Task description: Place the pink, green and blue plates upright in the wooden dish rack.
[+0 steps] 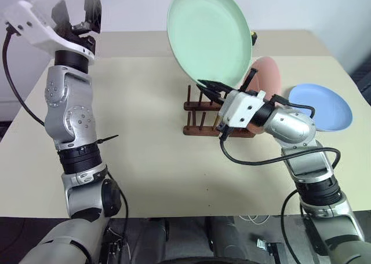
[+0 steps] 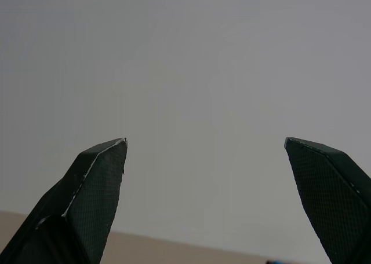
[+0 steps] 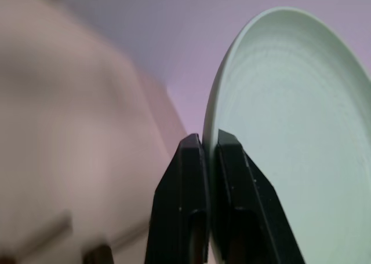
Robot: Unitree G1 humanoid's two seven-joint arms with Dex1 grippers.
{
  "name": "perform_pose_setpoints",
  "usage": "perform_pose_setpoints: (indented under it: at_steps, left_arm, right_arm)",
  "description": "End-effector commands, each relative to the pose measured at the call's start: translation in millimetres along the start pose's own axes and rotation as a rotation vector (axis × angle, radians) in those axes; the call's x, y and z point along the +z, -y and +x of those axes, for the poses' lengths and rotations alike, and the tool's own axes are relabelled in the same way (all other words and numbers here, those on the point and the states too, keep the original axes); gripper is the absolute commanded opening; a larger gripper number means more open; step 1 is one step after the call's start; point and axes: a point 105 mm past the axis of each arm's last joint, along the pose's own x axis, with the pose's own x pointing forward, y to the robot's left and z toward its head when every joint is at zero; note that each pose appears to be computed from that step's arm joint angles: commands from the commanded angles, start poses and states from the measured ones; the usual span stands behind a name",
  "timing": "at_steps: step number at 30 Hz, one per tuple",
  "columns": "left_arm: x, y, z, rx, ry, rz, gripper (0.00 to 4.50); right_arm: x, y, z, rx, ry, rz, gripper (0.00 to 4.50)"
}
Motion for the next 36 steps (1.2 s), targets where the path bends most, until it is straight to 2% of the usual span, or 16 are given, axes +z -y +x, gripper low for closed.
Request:
perform_pose_setpoints:
  at_steps: [1, 6, 10, 14, 21, 36]
  left_arm:
    - [-19.7, 2.1, -7.8, -0.061, -0.066, 0.055, 4.46]
    - [-63.7, 13.8, -34.0, -0.191, -0.22, 0.095, 4.46]
    - [-90.8, 23.0, -60.0, -0.271, -0.329, 0.063, 4.46]
    - [-97.4, 26.4, -65.2, -0.283, -0.353, 0.053, 4.46]
    - [-101.5, 31.0, -68.5, -0.3, -0.368, 0.043, 4.46]
    - [-108.8, 38.3, -78.1, -0.342, -0.394, 0.019, 4.46]
  right_arm:
    - [32.3, 11.8, -1.2, -0.046, 0.151, 0.244, 0.0]
    - [36.7, 12.0, -8.1, -0.069, 0.198, 0.552, 0.0]
    - [26.2, 13.8, -16.1, -0.126, 0.172, 0.764, 0.0]
    - [17.0, 14.8, -23.5, -0.169, 0.153, 0.893, 0.0]
    - [3.5, 16.4, -33.2, -0.225, 0.132, 1.0, 0.0]
    - [-12.8, 21.8, -42.5, -0.323, 0.117, 1.038, 0.0]
